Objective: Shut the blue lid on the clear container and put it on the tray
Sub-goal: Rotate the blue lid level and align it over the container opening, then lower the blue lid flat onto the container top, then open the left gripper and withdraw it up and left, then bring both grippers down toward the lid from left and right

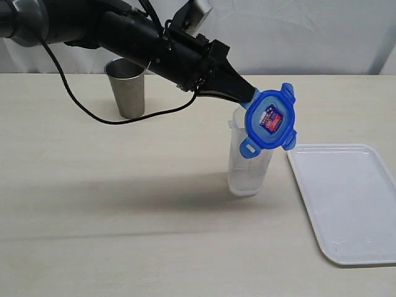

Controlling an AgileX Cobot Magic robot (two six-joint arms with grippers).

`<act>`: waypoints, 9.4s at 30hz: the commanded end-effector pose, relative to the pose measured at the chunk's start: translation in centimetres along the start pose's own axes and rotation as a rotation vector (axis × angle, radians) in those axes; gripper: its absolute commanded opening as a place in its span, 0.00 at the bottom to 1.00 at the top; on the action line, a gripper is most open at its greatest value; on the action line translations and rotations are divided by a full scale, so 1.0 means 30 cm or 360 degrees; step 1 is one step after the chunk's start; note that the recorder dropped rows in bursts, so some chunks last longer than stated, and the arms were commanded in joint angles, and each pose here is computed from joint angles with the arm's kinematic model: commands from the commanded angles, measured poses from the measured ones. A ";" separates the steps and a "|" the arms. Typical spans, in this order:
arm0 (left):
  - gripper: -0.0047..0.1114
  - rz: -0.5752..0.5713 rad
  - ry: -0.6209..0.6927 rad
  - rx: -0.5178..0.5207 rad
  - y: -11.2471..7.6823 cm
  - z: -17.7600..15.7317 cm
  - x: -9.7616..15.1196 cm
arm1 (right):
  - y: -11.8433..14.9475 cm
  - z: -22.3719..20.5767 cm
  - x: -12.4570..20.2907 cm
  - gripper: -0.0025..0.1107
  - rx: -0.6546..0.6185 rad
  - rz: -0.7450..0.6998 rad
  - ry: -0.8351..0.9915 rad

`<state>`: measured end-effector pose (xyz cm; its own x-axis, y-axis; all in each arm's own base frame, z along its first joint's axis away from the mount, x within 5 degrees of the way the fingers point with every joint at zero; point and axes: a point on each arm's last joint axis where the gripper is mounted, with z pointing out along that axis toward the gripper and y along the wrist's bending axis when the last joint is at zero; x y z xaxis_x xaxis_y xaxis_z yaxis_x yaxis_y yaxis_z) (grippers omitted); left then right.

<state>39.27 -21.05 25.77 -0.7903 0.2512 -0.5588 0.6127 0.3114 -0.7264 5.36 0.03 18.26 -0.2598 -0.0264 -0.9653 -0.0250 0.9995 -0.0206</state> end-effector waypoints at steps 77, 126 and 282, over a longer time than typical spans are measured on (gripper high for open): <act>0.18 0.0097 -0.0088 -0.0329 0.063 -0.021 -0.023 | 0.000 0.000 0.002 0.06 0.0004 0.0005 -0.0010; 0.04 0.0768 -0.0045 -0.0533 -0.029 -0.242 -0.058 | 0.000 0.000 0.002 0.06 0.0004 0.0005 -0.0010; 0.04 0.0980 0.0407 -0.0883 0.124 -0.035 -0.006 | 0.152 0.537 -0.424 0.06 -0.0821 0.0129 0.0754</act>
<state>41.35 -19.98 23.27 -0.3039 0.7124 -0.6325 0.9131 0.4072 0.0199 24.58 5.34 25.06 -0.7008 -0.1001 -0.7063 -0.4170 0.8608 0.2917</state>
